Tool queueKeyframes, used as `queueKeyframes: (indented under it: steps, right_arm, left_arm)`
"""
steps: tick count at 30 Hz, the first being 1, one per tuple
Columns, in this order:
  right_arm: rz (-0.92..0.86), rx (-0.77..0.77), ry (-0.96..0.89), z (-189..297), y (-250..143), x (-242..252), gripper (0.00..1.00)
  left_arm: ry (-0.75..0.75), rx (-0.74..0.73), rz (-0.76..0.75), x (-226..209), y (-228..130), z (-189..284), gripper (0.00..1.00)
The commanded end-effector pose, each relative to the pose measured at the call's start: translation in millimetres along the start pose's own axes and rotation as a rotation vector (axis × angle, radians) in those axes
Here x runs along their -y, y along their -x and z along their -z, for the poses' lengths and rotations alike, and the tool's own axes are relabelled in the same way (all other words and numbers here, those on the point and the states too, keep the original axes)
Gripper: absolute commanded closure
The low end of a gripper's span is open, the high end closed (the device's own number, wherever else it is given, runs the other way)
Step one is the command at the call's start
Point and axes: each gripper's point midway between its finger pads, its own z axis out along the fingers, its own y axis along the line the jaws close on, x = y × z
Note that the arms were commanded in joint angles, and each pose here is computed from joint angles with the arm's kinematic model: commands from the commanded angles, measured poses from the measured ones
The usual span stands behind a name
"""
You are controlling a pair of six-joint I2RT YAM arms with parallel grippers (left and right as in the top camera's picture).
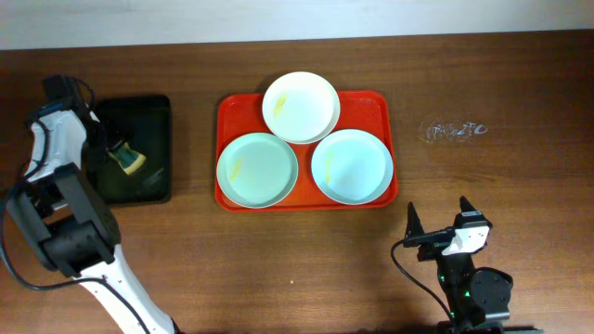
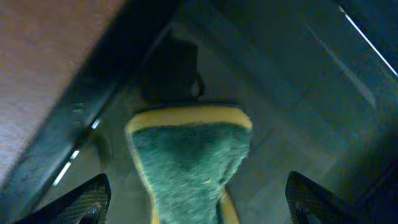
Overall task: Clean dirty plates on tray and stack at the side
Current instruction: 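Grasp the sponge with the left gripper and lift it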
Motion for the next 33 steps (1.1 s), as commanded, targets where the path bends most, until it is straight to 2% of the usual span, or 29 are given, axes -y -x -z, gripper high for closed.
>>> queueKeyframes:
  steps: [1,5,10,12,13,14,15,17,18,19,20,22,26,27,28,30,31,33]
  right_arm:
    - [-0.009,-0.004,-0.014,-0.2,-3.1,2.9,0.02]
    - [-0.009,-0.004,-0.014,-0.2,-3.1,2.8,0.02]
    - [-0.009,-0.004,-0.014,-0.2,-3.1,2.8,0.02]
    - [-0.009,-0.004,-0.014,-0.2,-3.1,2.9,0.01]
    - [-0.009,-0.004,-0.014,-0.2,-3.1,2.8,0.02]
    - [-0.009,-0.004,-0.014,-0.2,-3.1,2.9,0.01]
    - [-0.009,-0.005,-0.014,-0.2,-3.2,2.9,0.01]
    - [-0.009,-0.005,-0.014,-0.2,-3.2,2.9,0.01]
    - [-0.009,-0.004,-0.014,-0.2,-3.1,2.8,0.01]
    - [-0.009,-0.004,-0.014,-0.2,-3.1,2.8,0.01]
    - [-0.009,-0.005,-0.014,-0.2,-3.2,2.9,0.02]
    - [-0.009,-0.004,-0.014,-0.2,-3.1,2.9,0.01]
    - [-0.009,-0.004,-0.014,-0.2,-3.1,2.8,0.02]
    - [-0.009,-0.005,-0.014,-0.2,-3.2,2.9,0.02]
    - [-0.009,-0.004,-0.014,-0.2,-3.1,2.8,0.01]
    - [-0.009,-0.004,-0.014,-0.2,-3.1,2.8,0.01]
    - [-0.009,-0.004,-0.014,-0.2,-3.1,2.8,0.01]
    - [-0.009,-0.004,-0.014,-0.2,-3.1,2.8,0.01]
  left_arm:
    - [0.107,0.044,-0.030,0.6,2.4,-6.4,0.14]
    - [0.223,0.107,0.027,-12.7,9.9,-6.8,0.16]
    - [0.220,0.102,0.027,-12.7,9.4,-21.6,0.16]
    - [0.209,0.072,0.024,-11.6,2.8,-32.0,0.24]
    - [0.213,0.064,0.023,-12.6,0.9,-35.6,0.38]
    - [0.215,0.060,0.023,-13.2,-0.2,-37.1,0.58]
    - [0.216,0.059,0.023,-13.3,-0.3,-36.9,1.00]
    - [0.216,0.059,0.024,-13.8,-0.1,-36.4,1.00]
    - [0.217,0.055,0.023,-13.9,-1.0,-36.4,0.99]
    - [0.219,0.048,0.023,-14.5,-2.7,-36.4,0.11]
    - [0.224,0.038,0.022,-15.6,-5.2,-36.2,0.01]
    - [0.229,-0.001,0.020,-17.4,-14.3,-35.9,0.01]
    - [0.124,-0.142,0.030,-1.5,-43.6,-34.2,0.02]
    - [0.104,-0.157,0.032,2.0,-46.4,-34.0,0.13]
    - [0.089,-0.172,0.036,3.6,-49.1,-33.7,0.44]
    - [0.074,-0.195,0.039,5.8,-53.8,-33.0,0.94]
    - [0.071,-0.200,0.040,6.3,-55.0,-32.8,1.00]
    - [0.070,-0.196,0.041,6.4,-53.6,-32.4,1.00]
